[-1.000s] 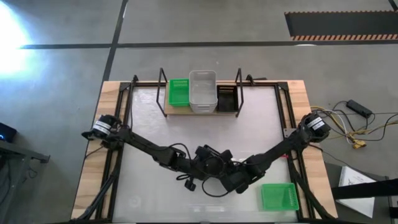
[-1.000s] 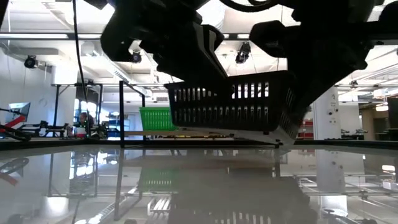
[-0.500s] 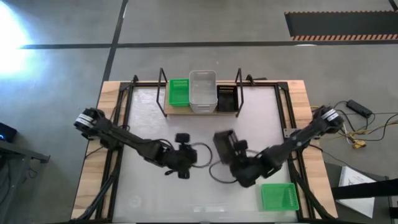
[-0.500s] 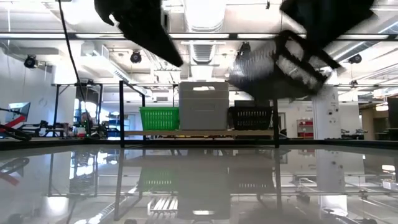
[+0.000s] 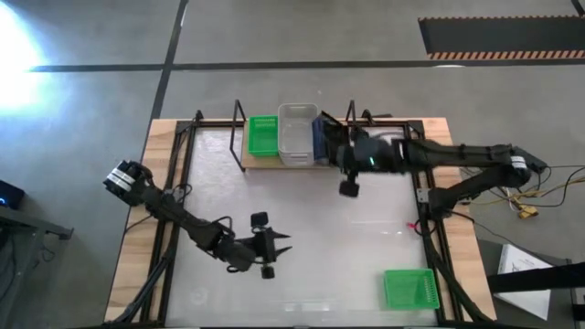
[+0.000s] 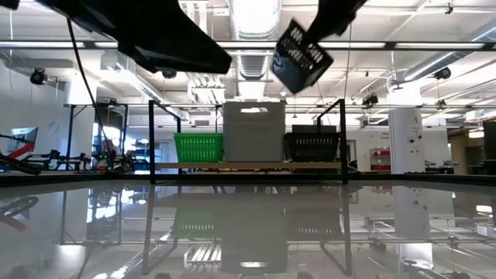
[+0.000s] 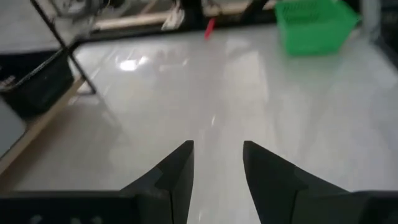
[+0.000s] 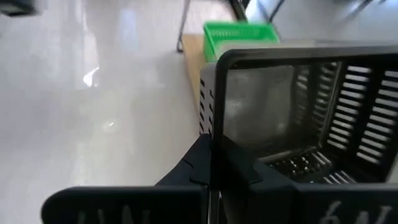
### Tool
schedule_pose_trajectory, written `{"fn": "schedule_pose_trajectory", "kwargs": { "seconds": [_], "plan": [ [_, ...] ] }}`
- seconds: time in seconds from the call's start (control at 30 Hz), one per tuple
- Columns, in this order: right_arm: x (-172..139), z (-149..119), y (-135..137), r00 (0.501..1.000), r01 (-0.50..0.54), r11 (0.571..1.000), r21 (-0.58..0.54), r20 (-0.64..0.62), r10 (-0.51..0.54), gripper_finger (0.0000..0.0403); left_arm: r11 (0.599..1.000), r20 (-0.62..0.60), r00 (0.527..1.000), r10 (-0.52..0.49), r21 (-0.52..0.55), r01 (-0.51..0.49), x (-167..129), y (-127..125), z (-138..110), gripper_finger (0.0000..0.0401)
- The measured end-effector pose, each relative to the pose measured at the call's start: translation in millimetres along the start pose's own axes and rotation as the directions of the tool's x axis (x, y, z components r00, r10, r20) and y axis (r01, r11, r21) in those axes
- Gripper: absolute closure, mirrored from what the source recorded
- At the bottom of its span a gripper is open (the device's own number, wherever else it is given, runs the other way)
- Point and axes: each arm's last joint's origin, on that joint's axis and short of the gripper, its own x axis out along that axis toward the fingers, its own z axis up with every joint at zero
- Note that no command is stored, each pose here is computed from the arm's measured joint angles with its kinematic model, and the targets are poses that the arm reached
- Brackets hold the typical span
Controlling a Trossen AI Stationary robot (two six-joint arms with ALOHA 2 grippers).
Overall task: Stack baskets on shelf by color
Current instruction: Stack the black bin on the stacked black bins on the shelf
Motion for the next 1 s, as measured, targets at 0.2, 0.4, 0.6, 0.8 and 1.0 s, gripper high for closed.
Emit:
{"fn": "schedule_pose_trajectory", "kwargs": {
  "seconds": [0.2,0.4,0.6,0.8,1.0],
  "plan": [
    [33,-21,-54,0.986,0.028,0.996,0.090,-0.167,-0.013,0.0394,0.999,0.070,0.997,-0.017,-0.026,0.019,-2,1,-8,0.0278],
    [65,-38,-65,0.946,0.024,0.998,0.060,-0.324,-0.004,0.0394,0.999,0.073,0.997,-0.017,-0.028,0.020,-2,1,-7,0.0278],
    [93,-47,-62,0.883,-0.030,0.999,0.028,-0.468,0.039,0.0394,0.999,0.073,0.997,-0.017,-0.028,0.019,-2,1,-7,0.0278],
    [108,-41,-64,0.820,-0.069,0.998,0.010,-0.569,0.062,0.0394,1.000,0.073,0.997,-0.017,-0.020,0.019,-2,1,-7,0.0278],
    [119,-30,-67,0.790,-0.077,0.997,0.005,-0.610,0.064,0.0394,1.000,0.071,0.997,-0.017,-0.019,0.019,-2,2,-8,0.0278]
  ]
}}
